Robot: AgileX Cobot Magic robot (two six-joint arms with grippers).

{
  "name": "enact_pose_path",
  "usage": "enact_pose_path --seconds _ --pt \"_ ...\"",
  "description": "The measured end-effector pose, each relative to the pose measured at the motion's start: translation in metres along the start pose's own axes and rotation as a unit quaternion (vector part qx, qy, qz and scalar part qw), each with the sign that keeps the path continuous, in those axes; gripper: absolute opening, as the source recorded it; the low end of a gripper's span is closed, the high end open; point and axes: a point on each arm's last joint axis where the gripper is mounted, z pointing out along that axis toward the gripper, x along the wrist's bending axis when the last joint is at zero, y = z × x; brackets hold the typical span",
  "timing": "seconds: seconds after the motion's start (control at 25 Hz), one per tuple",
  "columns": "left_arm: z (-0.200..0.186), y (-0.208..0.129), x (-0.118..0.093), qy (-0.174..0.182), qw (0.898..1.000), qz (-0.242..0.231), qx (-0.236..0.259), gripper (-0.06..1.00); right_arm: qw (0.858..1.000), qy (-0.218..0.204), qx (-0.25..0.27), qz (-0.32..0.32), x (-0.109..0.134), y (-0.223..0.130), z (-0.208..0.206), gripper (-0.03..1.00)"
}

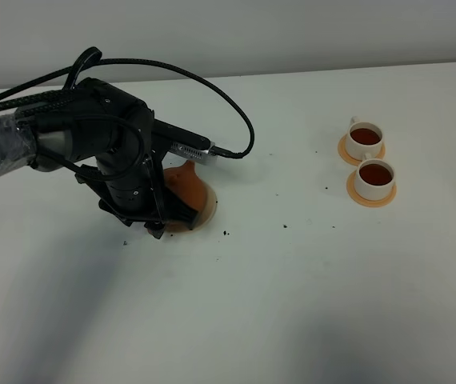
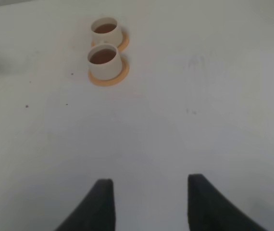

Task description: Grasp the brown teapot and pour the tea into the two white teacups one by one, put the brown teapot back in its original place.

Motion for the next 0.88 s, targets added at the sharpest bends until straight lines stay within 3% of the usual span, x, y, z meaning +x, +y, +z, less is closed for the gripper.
enact_pose_path --seconds 0.32,0.4,0.88 --pt "-0.071 -0.041 0.014 0.020 0.997 -0.013 0.067 0.54 1.000 0.000 0.000 0.000 0.000 0.000 0.000 0.37" --pt "-0.085 -0.054 0.018 0.024 0.998 -0.014 0.058 0.54 1.000 0.000 0.000 0.000 0.000 0.000 0.000 0.37" --pt "-0.073 -0.204 0.024 0.031 0.994 -0.021 0.104 0.48 1.000 0.000 0.000 0.000 0.000 0.000 0.000 0.37"
